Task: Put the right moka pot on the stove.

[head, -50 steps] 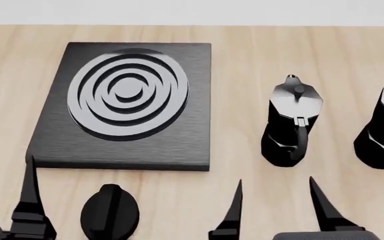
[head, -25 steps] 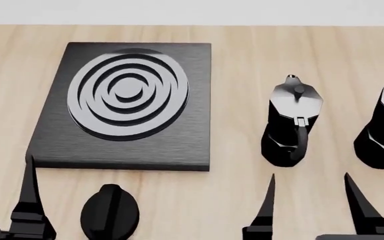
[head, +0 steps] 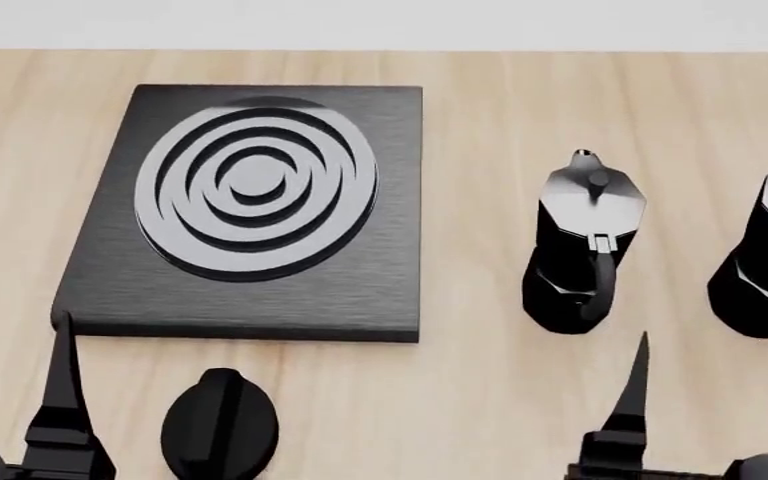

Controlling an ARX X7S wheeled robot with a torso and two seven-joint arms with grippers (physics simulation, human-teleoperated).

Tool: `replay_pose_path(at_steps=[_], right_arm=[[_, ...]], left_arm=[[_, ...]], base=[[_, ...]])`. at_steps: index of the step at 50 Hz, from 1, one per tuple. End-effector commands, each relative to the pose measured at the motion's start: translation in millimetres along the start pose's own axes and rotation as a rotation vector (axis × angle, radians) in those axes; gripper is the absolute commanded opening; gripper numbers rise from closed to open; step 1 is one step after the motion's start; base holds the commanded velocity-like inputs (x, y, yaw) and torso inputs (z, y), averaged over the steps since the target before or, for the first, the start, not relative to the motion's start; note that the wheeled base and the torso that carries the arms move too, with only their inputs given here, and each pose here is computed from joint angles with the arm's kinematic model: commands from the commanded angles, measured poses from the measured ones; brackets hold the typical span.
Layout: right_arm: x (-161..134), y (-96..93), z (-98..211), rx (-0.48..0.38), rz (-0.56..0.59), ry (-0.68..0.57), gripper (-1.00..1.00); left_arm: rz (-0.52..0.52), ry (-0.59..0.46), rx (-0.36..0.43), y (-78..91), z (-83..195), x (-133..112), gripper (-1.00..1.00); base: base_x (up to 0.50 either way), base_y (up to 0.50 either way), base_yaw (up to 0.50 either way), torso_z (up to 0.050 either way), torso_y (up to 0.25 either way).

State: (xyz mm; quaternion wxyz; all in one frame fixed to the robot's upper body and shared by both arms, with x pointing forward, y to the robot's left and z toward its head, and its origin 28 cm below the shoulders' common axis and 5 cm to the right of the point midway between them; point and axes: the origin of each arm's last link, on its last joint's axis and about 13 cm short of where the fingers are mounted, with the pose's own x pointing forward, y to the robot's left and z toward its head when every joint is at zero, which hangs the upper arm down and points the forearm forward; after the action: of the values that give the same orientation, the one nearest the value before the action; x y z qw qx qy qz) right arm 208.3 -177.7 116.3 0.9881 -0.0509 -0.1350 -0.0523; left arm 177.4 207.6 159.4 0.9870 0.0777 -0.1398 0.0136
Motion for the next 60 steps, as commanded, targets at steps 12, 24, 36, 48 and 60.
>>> replay_pose_path(at_steps=[12,24,36,48,60], right_arm=[[9.7,-24.6,-14.0,-0.022,-0.075,-0.008,1.0],[12.3,-38.3,-16.6,-0.088,-0.1,0.009,1.0],[15.2,-51.1,-20.6,-0.059,-0.127,0.032,1.0],[33.6,-65.8,-8.9,0.026,-0.137,0.07,1.0],[51.0,-75.0,-8.6,0.064,-0.13,0.102,1.0]], left_arm=[[0.001,0.0,0.002,0.0,-0.5,-0.5,1.0],[0.003,0.004,0.002,0.4,0.4,0.2,1.0],[0.013,0.009,-0.004,0.8,0.4,0.3,1.0],[0.008,0.004,-0.01,0.4,0.4,-0.3,1.0],[0.01,0.005,-0.008,0.6,0.6,-0.3,1.0]], base=[[0.0,0.0,0.0,0.0,0.0],[0.0,0.0,0.0,0.0,0.0],[0.0,0.0,0.0,0.0,0.0],[0.0,0.0,0.0,0.0,0.0],[0.0,0.0,0.0,0.0,0.0]])
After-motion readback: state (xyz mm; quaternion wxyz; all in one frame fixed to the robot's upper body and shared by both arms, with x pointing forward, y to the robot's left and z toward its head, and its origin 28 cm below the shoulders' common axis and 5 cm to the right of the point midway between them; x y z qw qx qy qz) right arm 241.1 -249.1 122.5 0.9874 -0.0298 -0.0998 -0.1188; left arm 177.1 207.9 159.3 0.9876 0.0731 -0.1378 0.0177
